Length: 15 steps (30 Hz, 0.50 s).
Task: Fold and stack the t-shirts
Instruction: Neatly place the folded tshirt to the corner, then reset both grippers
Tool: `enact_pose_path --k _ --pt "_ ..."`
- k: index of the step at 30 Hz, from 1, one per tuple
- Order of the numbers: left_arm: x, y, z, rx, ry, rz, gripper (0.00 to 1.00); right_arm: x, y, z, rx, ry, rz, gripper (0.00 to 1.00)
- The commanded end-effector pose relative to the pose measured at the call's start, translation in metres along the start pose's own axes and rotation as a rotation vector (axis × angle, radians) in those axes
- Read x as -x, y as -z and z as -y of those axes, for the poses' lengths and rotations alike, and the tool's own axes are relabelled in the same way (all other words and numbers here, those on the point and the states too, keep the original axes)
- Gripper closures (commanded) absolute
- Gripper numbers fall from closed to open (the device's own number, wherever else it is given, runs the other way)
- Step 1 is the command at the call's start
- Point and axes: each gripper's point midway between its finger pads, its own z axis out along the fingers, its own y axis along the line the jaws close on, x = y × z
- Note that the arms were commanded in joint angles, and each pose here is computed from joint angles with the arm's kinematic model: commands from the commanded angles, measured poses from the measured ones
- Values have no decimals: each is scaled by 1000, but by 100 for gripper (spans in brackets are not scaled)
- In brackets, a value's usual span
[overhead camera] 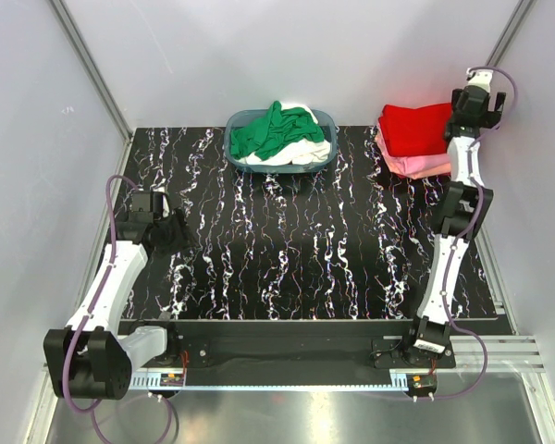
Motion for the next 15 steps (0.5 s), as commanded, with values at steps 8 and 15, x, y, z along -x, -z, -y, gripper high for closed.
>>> enact_pose_path --k 8,15 --pt "14 11 2 -2 -3 84 40 193 110 71 156 -425 227 0" --pt "20 20 5 -21 -6 131 39 203 210 14 666 -726 5 0"
